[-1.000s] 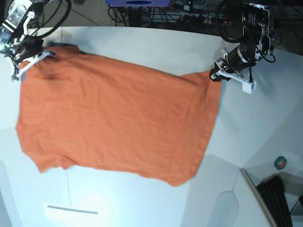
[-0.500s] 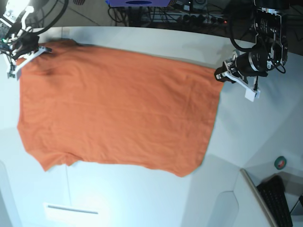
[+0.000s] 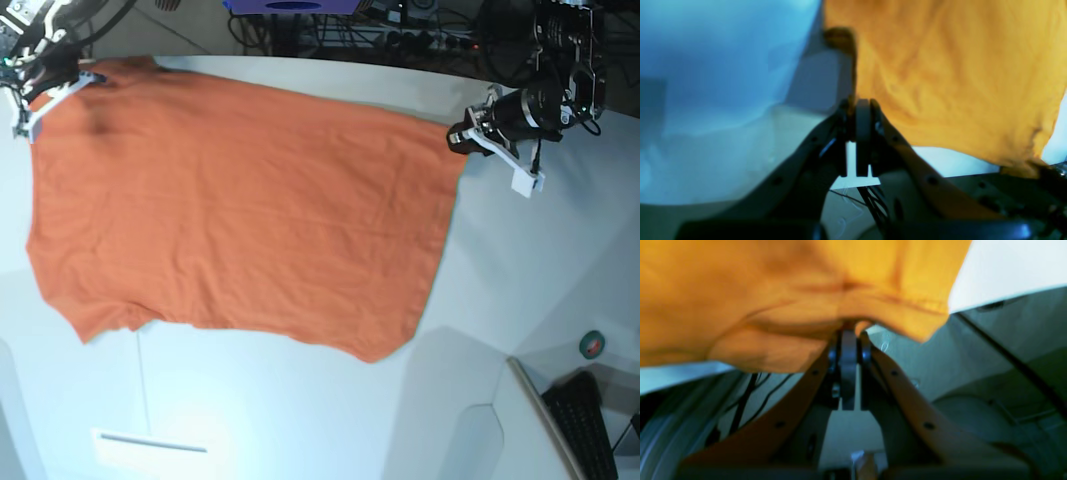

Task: Layout the t-shirt on the table in an organized manner, then fold the t-shirt properly
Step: 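Drag the t-shirt edge away from the robot with both grippers, then release and regrasp the t-shirt edge with both grippers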

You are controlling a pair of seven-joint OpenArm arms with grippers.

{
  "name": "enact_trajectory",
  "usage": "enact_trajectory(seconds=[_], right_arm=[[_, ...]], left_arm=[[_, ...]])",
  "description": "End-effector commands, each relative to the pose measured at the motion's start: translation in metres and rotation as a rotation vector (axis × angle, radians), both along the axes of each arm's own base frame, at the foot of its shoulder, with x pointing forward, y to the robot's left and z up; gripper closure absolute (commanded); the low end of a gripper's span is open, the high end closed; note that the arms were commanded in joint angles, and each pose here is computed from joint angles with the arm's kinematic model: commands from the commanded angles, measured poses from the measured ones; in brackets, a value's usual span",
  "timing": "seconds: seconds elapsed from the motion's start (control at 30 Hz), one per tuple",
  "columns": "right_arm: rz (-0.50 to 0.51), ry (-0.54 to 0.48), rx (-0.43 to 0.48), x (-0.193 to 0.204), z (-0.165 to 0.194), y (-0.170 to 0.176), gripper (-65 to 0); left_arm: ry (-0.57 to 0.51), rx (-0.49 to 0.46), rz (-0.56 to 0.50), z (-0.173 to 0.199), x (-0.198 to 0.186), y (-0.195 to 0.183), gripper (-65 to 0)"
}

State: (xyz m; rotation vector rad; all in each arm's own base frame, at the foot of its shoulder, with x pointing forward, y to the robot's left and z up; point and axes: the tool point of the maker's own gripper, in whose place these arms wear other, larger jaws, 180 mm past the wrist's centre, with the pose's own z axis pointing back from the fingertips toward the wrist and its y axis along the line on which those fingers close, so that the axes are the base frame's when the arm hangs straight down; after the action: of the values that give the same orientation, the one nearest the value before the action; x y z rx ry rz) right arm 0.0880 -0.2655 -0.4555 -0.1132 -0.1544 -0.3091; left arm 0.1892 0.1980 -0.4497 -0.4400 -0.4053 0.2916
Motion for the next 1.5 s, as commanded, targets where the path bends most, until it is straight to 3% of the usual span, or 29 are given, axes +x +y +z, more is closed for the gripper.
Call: enact_trajectory(seconds=[0.0, 0.3, 0.67, 0.77, 0.93, 1.47], right_arm=[[0.013, -0.025, -0.033, 0.006, 0.010, -0.007, 0.0], [0.036, -0.112, -0.037, 0.051, 0.020, -0.005, 0.0], [0.008, -0.134, -0.010, 0.081, 0.014, -0.011, 0.0], [-0.013, -0.156, -0.011, 0.091, 0.018, -0.012, 0.0], [-0.029, -0.190, -0.027, 0.107, 0.027, -0.020, 0.0], [-0.033, -0.232, 0.008, 0.140, 0.025, -0.021, 0.0]], left_arm=[[-0.035, 0.004, -0.008, 0.009, 0.007, 0.002, 0.0], [-0.056, -0.060, 0.018, 0.010, 0.014, -0.022, 0.0], [-0.142, -0.081, 0.026, 0.026, 0.055, -0.028, 0.0], [-0.133, -0.087, 0.041, 0.021, 0.061, -0.026, 0.0], [-0.027, -0.089, 0.172, -0.003, 0.063, -0.010, 0.0], [-0.061, -0.094, 0.189, 0.005, 0.091, -0.006, 0.0]])
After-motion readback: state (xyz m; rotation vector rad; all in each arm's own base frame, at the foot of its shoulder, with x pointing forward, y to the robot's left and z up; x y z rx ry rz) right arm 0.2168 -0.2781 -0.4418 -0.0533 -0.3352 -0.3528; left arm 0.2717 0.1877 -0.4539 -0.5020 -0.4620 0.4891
